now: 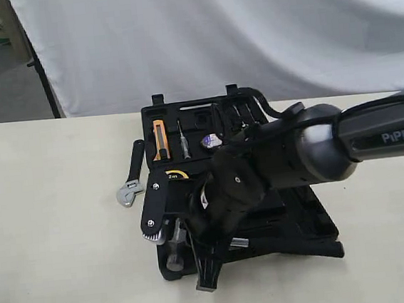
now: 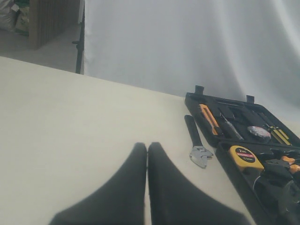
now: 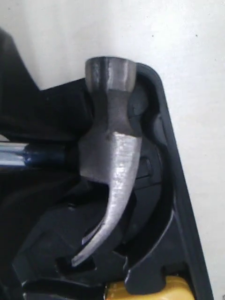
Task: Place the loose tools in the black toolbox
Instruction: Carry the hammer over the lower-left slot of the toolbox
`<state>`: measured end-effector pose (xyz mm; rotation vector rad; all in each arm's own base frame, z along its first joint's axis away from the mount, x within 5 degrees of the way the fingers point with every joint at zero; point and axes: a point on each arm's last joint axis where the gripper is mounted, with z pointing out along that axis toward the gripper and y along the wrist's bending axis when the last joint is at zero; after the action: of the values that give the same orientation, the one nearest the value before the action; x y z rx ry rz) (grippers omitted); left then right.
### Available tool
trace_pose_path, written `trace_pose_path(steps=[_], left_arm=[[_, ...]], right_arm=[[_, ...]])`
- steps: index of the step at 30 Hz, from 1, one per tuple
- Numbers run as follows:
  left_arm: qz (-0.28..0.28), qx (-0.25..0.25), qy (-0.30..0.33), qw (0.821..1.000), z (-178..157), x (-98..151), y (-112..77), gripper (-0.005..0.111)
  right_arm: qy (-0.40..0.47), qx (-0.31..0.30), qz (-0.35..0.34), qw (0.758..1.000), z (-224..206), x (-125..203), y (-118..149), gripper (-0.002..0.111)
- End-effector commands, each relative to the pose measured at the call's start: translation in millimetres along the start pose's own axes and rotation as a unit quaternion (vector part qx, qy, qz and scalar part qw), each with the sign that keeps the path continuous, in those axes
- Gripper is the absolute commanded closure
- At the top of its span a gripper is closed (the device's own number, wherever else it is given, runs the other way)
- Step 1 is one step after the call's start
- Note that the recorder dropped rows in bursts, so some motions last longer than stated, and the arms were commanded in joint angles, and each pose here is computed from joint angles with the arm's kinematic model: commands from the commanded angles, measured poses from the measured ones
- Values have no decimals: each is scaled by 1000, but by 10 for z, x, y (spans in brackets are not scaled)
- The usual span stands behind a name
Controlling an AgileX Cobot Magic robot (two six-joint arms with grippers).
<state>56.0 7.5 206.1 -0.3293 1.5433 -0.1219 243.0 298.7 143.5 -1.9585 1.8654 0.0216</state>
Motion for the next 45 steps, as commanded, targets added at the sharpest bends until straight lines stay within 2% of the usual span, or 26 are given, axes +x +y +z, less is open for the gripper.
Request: trace_pose_path(steps=[1,7,13,17,27,34,45], left_arm=[[0,-10,-10,1000,-4,-21,9,106],[0,-10,-10,1000,-4,-21,9,106],[0,-10,-10,1000,-4,-21,9,106],[0,-10,-10,1000,-4,-21,9,106],[0,-10,-10,1000,-4,-21,9,106],[0,-10,-10,1000,-4,-21,9,106],[0,-10,-10,1000,-4,-21,9,106]], right_arm=[[6,8,-55,998,64,-5,23,109],[-32,51,-97,993,62,-109,-18,109],[-32,53,-99,993,103,-97,-24,109],[-21,57,-133,989,187,-65,-26,109],[-41,76,-133,987,157,-151,-94,109],[-9,55,-136,989,164,-88,-66,109],[-5,58,-146,988,164,-83,-71,108]])
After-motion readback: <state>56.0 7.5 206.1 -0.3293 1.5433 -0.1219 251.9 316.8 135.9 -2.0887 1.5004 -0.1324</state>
